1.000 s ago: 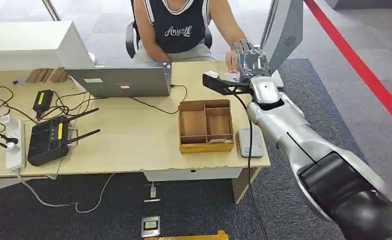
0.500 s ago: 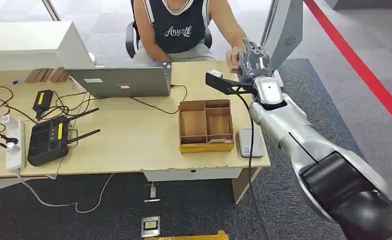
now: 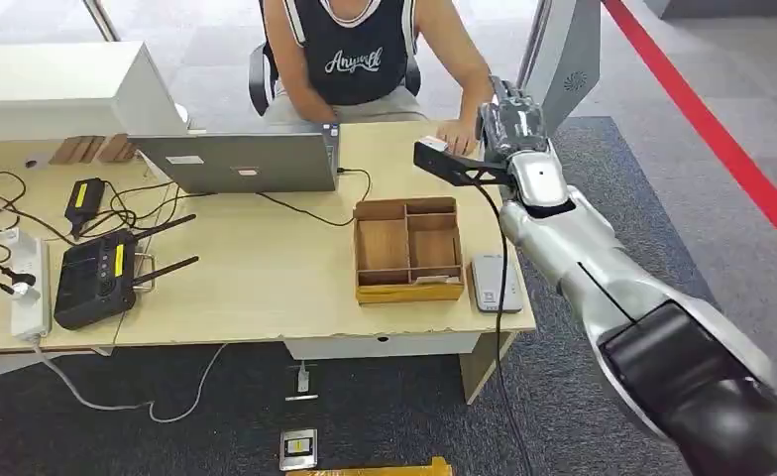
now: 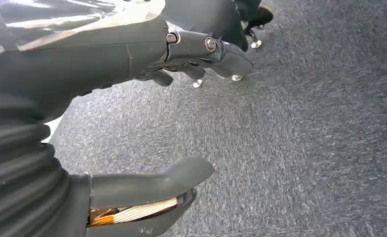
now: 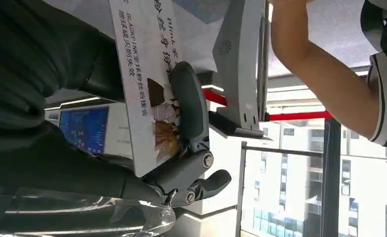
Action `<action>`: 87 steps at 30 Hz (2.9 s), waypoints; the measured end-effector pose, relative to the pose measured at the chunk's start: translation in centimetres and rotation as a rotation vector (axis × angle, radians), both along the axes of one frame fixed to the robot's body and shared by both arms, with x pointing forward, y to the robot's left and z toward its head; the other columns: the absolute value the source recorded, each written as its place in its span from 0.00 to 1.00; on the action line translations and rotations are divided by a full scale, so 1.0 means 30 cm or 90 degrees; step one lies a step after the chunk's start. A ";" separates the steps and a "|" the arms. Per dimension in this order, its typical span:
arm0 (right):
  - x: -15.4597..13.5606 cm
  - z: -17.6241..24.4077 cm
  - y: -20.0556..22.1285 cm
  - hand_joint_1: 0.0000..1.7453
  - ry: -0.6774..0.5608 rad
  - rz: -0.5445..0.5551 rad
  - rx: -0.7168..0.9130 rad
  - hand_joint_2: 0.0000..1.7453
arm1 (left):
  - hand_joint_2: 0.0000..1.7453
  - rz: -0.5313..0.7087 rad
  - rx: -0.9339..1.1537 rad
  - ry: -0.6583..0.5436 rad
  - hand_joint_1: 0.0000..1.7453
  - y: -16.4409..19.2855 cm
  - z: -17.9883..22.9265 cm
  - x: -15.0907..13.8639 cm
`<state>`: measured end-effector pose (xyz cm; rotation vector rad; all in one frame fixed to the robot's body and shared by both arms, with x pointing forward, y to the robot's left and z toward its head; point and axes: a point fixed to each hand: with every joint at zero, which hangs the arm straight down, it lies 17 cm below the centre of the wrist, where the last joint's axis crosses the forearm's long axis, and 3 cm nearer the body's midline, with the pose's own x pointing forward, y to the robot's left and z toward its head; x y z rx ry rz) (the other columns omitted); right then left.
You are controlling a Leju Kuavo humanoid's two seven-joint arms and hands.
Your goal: Pass the card to the sensor for recognition and then transmit it.
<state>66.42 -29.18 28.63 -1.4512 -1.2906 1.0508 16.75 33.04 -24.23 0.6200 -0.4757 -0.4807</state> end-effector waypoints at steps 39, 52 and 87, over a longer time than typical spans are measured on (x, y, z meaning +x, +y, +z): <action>-0.209 -0.495 0.004 1.00 0.103 0.045 0.167 1.00 | 1.00 0.146 0.031 0.064 0.00 0.047 -0.011 -0.103; -0.279 -0.627 -0.013 1.00 0.137 0.028 0.195 1.00 | 1.00 0.172 0.027 0.078 0.00 0.039 -0.016 -0.124; -0.290 -0.686 -0.054 1.00 0.153 -0.003 0.231 1.00 | 1.00 0.203 0.025 0.104 0.00 0.009 -0.021 -0.157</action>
